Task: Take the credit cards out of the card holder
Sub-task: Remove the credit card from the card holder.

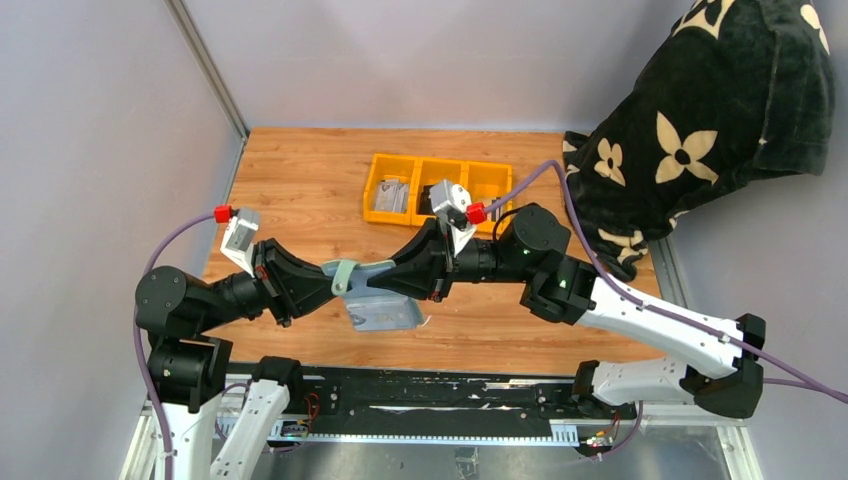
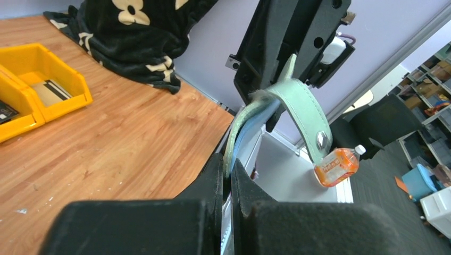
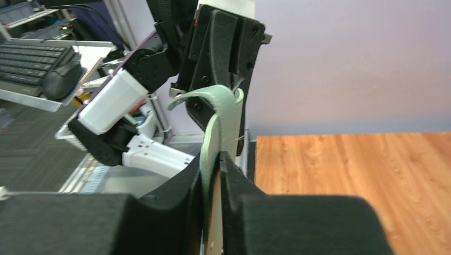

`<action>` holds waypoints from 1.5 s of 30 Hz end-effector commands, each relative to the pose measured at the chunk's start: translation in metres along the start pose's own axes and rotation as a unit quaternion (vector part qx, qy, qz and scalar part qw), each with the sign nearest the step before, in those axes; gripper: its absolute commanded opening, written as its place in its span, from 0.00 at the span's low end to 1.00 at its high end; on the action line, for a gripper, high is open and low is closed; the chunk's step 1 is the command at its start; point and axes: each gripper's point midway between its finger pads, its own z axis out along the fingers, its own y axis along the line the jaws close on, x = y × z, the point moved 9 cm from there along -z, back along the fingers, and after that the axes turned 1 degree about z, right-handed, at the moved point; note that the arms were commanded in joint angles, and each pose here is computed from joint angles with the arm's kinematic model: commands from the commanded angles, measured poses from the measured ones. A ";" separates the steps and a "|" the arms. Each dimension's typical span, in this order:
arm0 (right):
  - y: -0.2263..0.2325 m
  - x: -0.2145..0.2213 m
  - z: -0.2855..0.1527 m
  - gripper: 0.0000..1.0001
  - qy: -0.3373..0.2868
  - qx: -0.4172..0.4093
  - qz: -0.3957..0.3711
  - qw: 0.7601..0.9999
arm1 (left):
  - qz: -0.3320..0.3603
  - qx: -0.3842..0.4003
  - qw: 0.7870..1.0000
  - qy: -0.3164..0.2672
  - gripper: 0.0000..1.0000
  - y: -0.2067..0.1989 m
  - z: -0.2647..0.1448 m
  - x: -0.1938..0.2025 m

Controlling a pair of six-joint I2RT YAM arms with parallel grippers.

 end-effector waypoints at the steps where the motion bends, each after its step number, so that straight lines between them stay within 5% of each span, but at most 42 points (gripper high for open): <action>1: 0.010 -0.005 0.005 0.08 0.043 -0.060 0.004 0.997 | 0.026 0.016 0.999 0.016 0.00 -0.005 -0.003 0.002; 3: 0.014 -0.002 0.004 0.00 0.061 -0.097 -0.005 0.993 | 0.043 0.008 0.999 0.026 0.00 -0.006 -0.005 0.001; 13: 0.012 0.005 0.009 0.00 0.142 -0.112 0.033 0.983 | 0.037 -0.003 0.998 0.056 0.05 0.000 -0.007 0.012; 14: 0.010 0.004 0.010 0.00 0.144 -0.106 0.038 0.983 | 0.037 -0.003 0.998 0.056 0.17 0.000 -0.007 0.012; 17: 0.005 -0.001 0.016 0.00 0.130 -0.082 0.053 0.987 | 0.036 -0.003 0.998 0.055 0.71 -0.001 -0.008 0.012; 20: 0.002 -0.010 0.020 0.00 0.085 -0.069 0.060 0.992 | 0.033 -0.009 0.998 0.053 0.99 0.000 -0.008 0.014; 28: -0.003 -0.011 0.014 0.00 -0.068 -0.014 0.081 0.994 | 0.020 -0.018 0.999 0.046 1.00 0.001 -0.010 0.019; 38: 0.001 -0.013 0.003 0.00 -0.137 -0.002 0.107 0.985 | 0.004 0.002 1.000 0.021 0.99 -0.003 -0.008 0.020; 45: 0.001 -0.014 -0.002 0.00 -0.198 -0.002 0.136 0.971 | -0.006 0.010 1.000 0.025 0.83 -0.003 -0.009 0.023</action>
